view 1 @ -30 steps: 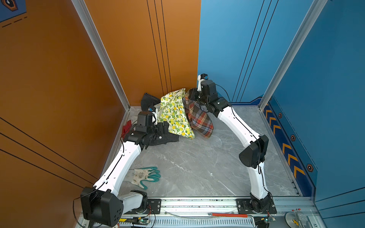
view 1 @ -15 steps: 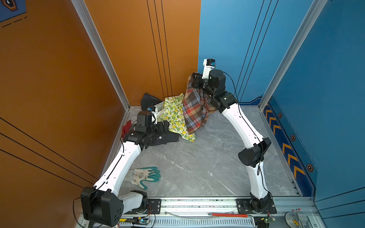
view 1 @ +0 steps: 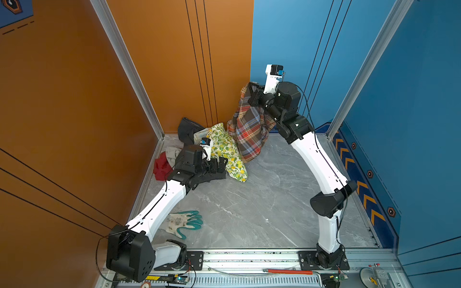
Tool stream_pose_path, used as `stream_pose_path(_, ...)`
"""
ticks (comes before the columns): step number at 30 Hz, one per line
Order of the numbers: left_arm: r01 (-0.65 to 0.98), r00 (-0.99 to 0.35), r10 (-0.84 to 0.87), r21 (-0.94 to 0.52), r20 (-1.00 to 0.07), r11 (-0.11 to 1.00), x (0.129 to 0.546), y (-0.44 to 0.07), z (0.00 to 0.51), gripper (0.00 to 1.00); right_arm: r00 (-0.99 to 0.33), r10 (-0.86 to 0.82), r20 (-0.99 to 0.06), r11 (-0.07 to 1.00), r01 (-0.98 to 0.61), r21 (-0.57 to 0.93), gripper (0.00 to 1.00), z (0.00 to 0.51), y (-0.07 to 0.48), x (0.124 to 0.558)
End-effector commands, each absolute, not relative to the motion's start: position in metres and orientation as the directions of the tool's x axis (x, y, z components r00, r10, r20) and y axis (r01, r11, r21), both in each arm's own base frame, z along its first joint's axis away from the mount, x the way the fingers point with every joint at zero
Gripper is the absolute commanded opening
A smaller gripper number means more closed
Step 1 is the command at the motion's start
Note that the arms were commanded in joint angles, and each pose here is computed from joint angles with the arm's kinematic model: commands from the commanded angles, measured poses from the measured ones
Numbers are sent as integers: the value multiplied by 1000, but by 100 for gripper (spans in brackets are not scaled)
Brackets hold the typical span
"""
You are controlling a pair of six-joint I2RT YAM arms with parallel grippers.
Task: Pick out a specific cloth from the pile
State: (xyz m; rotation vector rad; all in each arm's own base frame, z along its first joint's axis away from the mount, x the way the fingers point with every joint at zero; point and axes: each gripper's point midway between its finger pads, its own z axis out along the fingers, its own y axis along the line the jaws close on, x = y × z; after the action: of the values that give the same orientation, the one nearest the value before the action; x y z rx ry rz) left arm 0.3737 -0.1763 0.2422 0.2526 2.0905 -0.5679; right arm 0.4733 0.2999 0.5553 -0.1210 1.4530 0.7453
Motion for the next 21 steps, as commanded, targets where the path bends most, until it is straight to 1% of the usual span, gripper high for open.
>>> stream_pose_path(1,537,-357,-14,-218,-934,815,389,-225,290,98,46,468,-883,704,-623,340,0,616,289,425)
stream_pose_path(3,575,-265,-22,-176,-964,799,406,-249,307,98,34,474,-880,692,-633,348,0,616,287,415)
stream_pose_path(5,598,-199,-61,-171,-978,783,431,-273,321,98,22,485,-874,674,-646,358,0,617,285,404)
stream_pose_path(7,636,-135,-98,-163,-986,754,456,-309,338,98,16,494,-869,660,-657,363,0,618,282,393)
stream_pose_path(8,650,-105,-128,-166,-986,742,467,-323,347,100,17,498,-867,658,-658,366,0,618,278,387)
stream_pose_path(9,668,-74,-175,-180,-982,722,477,-336,358,81,19,505,-863,658,-656,370,0,616,274,383)
stream_pose_path(10,679,-59,-218,-199,-974,706,487,-346,367,53,24,505,-863,665,-648,372,0,614,268,380)
stream_pose_path(11,681,-58,-251,-222,-966,698,494,-351,376,17,26,505,-863,674,-636,375,0,612,262,377)
stream_pose_path(12,669,-60,-291,-255,-955,698,500,-351,384,0,26,503,-864,685,-622,380,0,608,254,376)
stream_pose_path(16,704,-38,-338,-265,-940,659,496,-357,412,0,5,501,-865,708,-577,406,0,588,224,373)
stream_pose_path(17,716,-41,-337,-263,-940,646,493,-358,415,0,-11,493,-870,719,-559,414,0,572,219,377)
stream_pose_path(21,731,-61,-323,-262,-945,630,485,-358,417,0,-41,521,-853,724,-509,466,0,542,189,384)
